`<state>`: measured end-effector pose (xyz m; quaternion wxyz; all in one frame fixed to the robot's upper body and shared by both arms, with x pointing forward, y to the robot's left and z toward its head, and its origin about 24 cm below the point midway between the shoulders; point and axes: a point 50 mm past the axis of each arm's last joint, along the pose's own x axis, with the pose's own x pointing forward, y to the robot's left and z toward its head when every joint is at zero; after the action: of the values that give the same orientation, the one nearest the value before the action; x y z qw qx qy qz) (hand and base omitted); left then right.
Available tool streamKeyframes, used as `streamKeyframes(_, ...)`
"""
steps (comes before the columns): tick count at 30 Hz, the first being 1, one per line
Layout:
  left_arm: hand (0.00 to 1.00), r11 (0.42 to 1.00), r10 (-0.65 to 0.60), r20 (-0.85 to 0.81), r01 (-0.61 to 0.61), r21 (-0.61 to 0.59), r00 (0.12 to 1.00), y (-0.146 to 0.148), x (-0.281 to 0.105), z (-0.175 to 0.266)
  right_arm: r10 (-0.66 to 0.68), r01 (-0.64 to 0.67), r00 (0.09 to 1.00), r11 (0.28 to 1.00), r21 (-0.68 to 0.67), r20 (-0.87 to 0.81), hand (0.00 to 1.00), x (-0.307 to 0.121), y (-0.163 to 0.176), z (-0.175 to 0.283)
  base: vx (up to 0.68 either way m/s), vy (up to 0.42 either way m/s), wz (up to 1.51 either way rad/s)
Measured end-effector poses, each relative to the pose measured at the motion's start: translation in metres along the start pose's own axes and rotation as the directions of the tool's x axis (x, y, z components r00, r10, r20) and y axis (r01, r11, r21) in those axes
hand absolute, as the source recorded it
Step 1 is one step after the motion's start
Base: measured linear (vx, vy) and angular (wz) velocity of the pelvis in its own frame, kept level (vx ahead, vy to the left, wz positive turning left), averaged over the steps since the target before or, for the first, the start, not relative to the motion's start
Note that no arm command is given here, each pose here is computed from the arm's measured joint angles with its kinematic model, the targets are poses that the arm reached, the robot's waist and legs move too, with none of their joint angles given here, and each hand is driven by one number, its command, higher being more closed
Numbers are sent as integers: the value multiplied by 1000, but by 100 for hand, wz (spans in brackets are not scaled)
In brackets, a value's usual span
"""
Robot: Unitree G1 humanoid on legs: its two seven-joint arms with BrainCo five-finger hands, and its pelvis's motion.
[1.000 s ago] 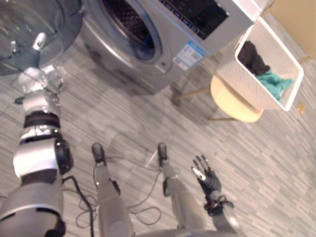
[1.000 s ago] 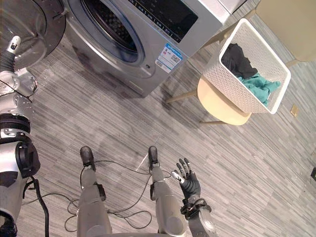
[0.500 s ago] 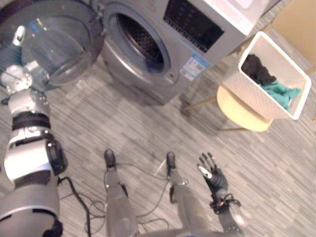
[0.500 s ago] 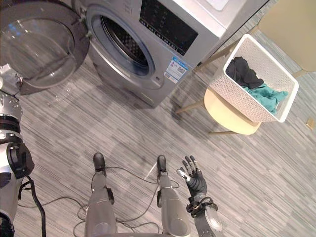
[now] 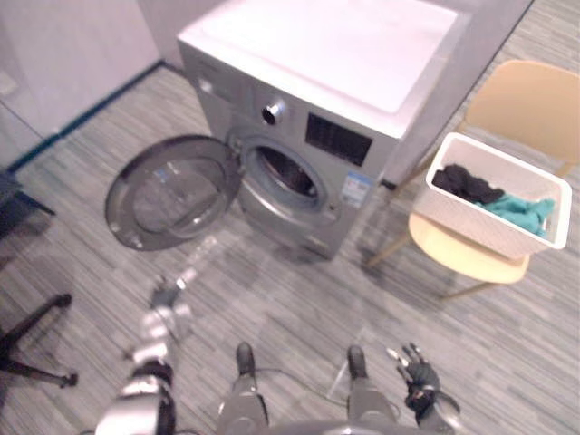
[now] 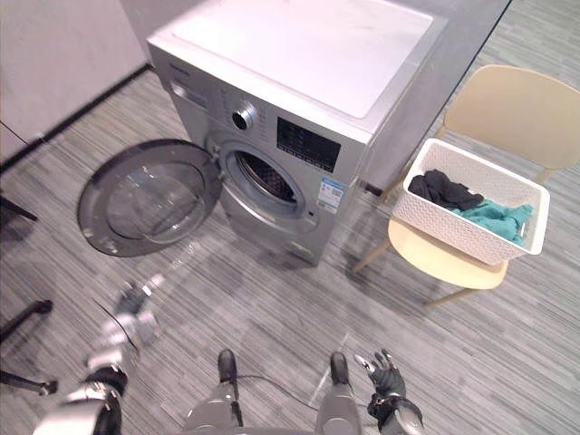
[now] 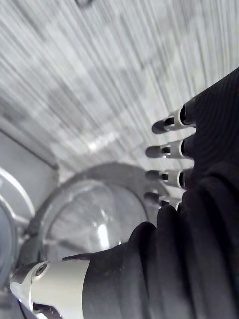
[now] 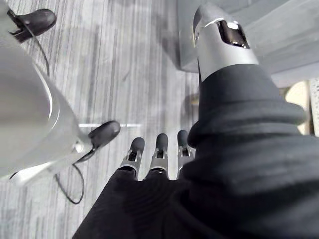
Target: Pick up the laundry basket with both hands and put the clothes into the washing machine.
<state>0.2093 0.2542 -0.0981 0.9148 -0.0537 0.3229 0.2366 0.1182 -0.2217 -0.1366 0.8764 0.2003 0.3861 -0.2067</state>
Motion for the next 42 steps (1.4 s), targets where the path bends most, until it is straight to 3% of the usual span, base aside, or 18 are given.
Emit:
streamKeyframes(3, 0, 997, -43, -227, 56, 53, 973, -9, -29, -76, -149, 155, 982, 987, 46, -117, 0, 0, -26, -19, -11, -11, 8)
streamKeyframes(7, 0, 993, -60, -423, 98, 68, 904, -7, -65, -137, -288, 307, 927, 951, 44, -240, 0, -15, -54, -45, -41, -7, 27)
streamKeyframes(10, 0, 997, -24, -449, 52, 49, 893, 5, -72, -146, -327, 358, 908, 931, 78, -262, 0, -20, -61, -52, -46, 4, 26)
streamKeyframes(17, 0, 999, 28, -486, -37, -8, 874, 27, -83, -159, -292, 342, 904, 933, 116, -312, 0, -21, -44, -67, -42, -35, -12)
streamKeyframes(22, 0, 995, 65, -541, -95, -29, 839, 41, -96, -172, -288, 317, 914, 947, 56, -286, 0, -20, -46, -63, -107, -156, -62)
streamKeyframes(28, 0, 999, -10, -497, -13, -42, 868, 11, -90, -164, -256, 253, 945, 967, -40, -204, 0, -5, -37, -35, -106, 96, -101)
streamKeyframes(36, 0, 999, -18, -446, -6, -52, 895, 6, -79, -151, -173, 165, 966, 985, -57, -193, 0, -5, -16, -43, 78, -30, -39)
streamKeyframes(42, 0, 996, -89, -387, 75, -50, 918, -17, -68, -134, -213, 226, 957, 973, 47, -195, 0, -12, -23, -50, 139, -89, -42)
